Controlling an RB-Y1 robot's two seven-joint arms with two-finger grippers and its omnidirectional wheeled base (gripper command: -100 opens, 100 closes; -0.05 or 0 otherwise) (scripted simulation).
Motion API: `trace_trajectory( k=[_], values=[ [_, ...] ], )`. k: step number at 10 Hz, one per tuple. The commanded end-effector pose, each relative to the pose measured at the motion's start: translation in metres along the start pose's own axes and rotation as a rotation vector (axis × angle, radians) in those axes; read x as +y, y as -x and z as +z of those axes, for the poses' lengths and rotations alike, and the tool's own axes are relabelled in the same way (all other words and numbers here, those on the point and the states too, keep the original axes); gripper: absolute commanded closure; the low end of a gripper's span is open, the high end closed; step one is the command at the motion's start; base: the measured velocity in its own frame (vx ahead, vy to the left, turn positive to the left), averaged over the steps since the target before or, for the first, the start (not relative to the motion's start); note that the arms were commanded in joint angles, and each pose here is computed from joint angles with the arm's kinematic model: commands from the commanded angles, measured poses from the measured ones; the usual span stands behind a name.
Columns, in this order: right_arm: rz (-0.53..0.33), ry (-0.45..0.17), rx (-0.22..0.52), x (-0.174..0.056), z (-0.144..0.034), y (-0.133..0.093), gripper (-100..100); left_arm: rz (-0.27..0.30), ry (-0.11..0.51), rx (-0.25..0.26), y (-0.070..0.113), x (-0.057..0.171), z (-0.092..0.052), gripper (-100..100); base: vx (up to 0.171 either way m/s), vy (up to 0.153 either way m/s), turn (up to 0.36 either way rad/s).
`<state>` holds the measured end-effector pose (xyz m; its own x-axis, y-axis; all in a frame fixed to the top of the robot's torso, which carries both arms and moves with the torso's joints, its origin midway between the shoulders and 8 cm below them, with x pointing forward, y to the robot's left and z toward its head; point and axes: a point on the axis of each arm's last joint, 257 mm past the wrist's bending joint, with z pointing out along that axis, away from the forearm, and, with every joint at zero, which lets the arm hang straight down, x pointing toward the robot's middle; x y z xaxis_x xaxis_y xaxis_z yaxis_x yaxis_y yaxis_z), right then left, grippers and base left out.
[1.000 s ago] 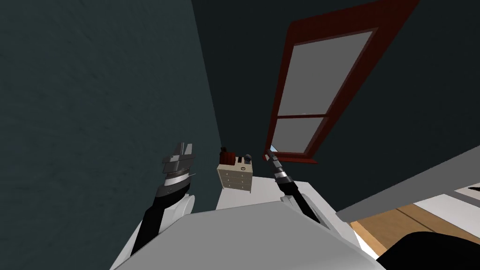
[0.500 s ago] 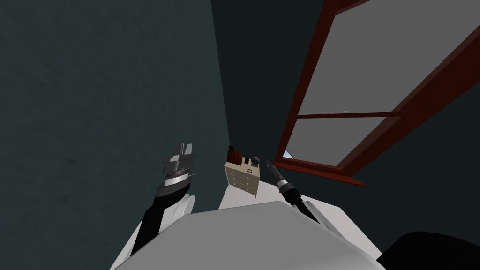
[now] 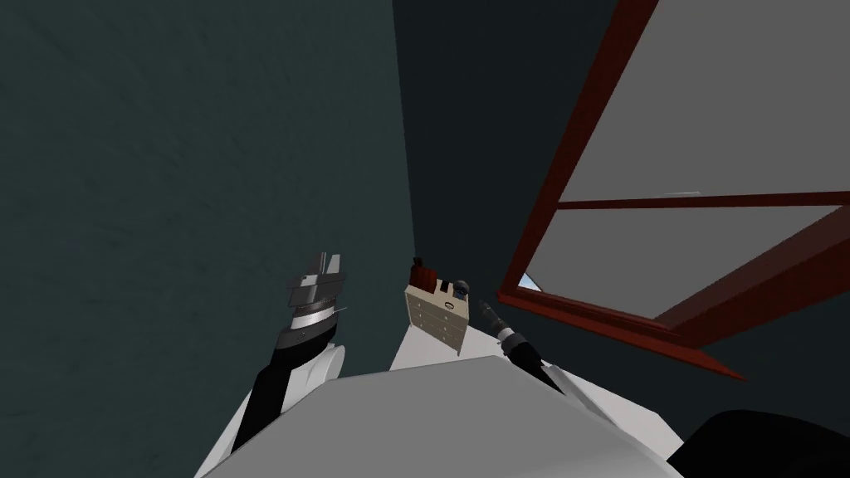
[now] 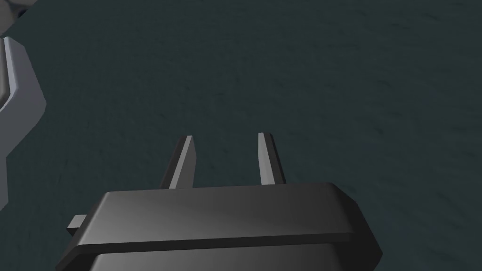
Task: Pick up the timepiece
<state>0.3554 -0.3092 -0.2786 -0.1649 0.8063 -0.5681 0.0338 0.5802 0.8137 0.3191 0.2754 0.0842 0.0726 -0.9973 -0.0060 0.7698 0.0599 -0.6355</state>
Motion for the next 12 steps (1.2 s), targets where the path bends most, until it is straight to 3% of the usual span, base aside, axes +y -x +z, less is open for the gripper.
trace_trajectory(
  k=[1, 2, 5, 6, 8, 11, 12],
  values=[
    [-0.062, -0.072, 0.047, -0.031, -0.008, -0.015, -100, 0.000, 0.000, 0.000, 0.000, 0.000, 0.000, 0, 0.016, 0.005, 0.385],
    [-0.062, -0.072, 0.047, -0.031, -0.008, -0.015, -100, 0.000, 0.000, 0.000, 0.000, 0.000, 0.000, 0, 0.015, -0.004, 0.176],
    [-0.167, -0.181, 0.128, -0.082, -0.029, -0.032, -100, 0.000, 0.000, 0.000, 0.000, 0.000, 0.000, 0, 0.016, 0.005, 0.299],
    [-0.167, -0.191, 0.131, -0.087, -0.031, -0.033, -100, 0.000, 0.000, 0.000, 0.000, 0.000, 0.000, 0, 0.015, -0.001, 0.204],
    [-0.268, -0.283, 0.213, -0.131, -0.056, -0.047, -100, 0.000, 0.000, 0.000, 0.000, 0.000, 0.000, 0, 0.018, 0.013, 0.372],
    [-0.316, -0.360, 0.265, -0.167, -0.079, -0.054, -100, 0.000, 0.000, 0.000, 0.000, 0.000, 0.000, 0, 0.017, 0.010, 0.305],
    [-0.364, -0.415, 0.311, -0.193, -0.099, -0.058, -100, 0.000, 0.000, 0.000, 0.000, 0.000, 0.000, 0, 0.016, 0.014, 0.291]
  ],
)
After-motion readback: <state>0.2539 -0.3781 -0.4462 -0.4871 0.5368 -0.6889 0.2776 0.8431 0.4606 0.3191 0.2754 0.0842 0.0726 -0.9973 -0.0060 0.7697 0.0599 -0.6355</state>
